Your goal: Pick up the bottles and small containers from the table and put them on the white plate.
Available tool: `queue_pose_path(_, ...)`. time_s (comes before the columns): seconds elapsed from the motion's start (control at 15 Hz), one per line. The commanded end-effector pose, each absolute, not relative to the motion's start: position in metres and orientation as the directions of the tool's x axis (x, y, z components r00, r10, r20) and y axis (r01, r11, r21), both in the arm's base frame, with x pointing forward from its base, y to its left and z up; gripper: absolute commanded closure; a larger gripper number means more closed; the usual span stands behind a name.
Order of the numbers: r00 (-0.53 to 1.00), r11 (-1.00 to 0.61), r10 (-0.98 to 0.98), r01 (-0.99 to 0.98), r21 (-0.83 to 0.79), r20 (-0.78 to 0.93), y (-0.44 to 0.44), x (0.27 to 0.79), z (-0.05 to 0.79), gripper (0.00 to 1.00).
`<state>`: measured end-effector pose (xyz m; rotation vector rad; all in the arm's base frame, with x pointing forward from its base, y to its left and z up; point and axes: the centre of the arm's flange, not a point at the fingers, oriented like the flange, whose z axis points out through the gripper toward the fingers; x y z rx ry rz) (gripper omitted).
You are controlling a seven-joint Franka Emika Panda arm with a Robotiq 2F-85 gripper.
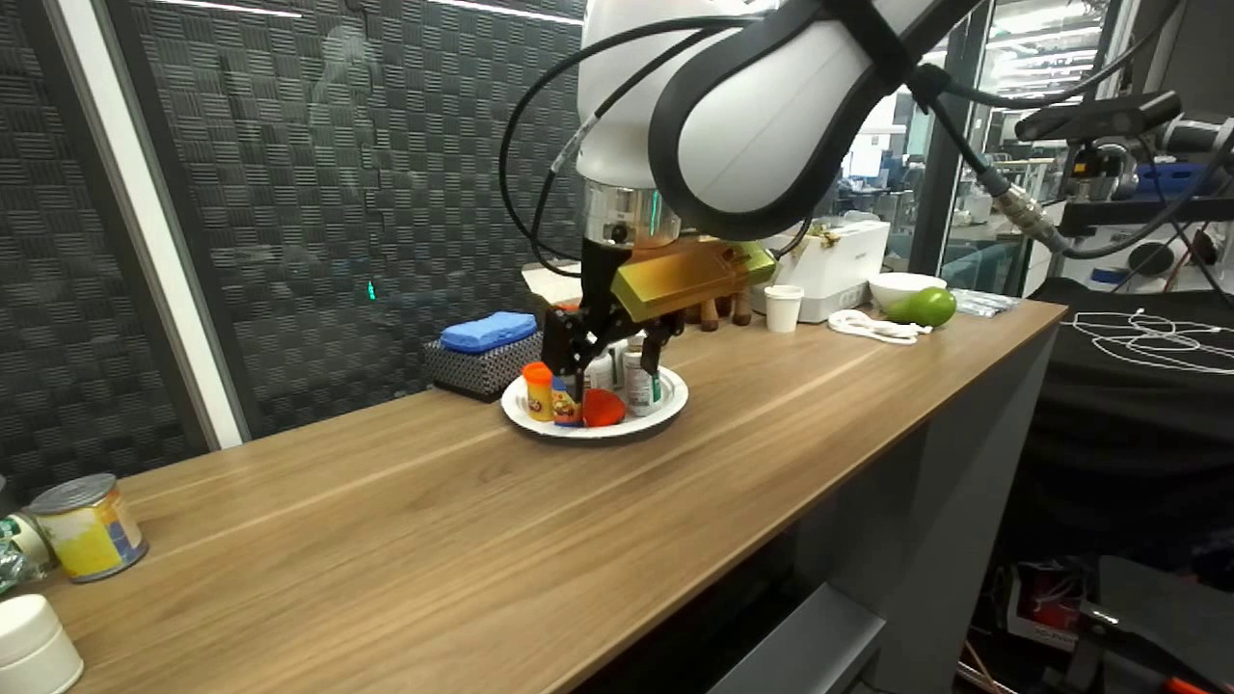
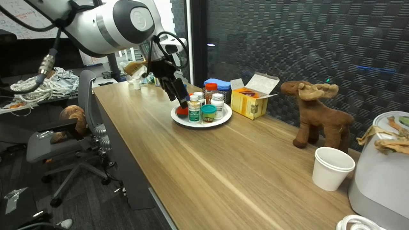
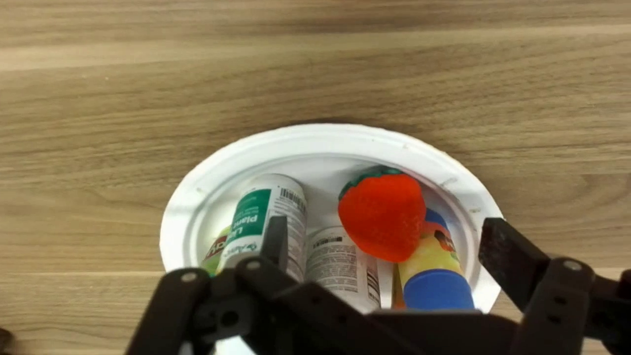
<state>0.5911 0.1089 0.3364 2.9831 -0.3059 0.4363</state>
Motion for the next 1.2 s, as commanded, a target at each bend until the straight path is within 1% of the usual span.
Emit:
queue_pose_path(0.0,0.939,-0.981,-0.152,-0.182,0.072,0.308,0.112,0.579,0.373,0.00)
queue_pose_path(0.13,0.946,-0.978,-0.159,-0.191,0.088,0.284,0.108,0.579,0.393,0.00)
queue_pose_path(0.4,0.974,-0.970,-0.180,-0.199,0.139,0.139,0.095,0.570,0.439,0.00)
queue_pose_path(0.53,0.976,-0.966,-0.195,-0.208,0.154,0.096,0.092,0.563,0.463,0.00)
queue_pose_path(0.87,0.973,-0.960,-0.217,-0.228,0.162,0.081,0.087,0.548,0.513,0.00)
queue_pose_path(1.13,0.976,-0.958,-0.203,-0.215,0.193,0.080,0.093,0.536,0.529,0.00)
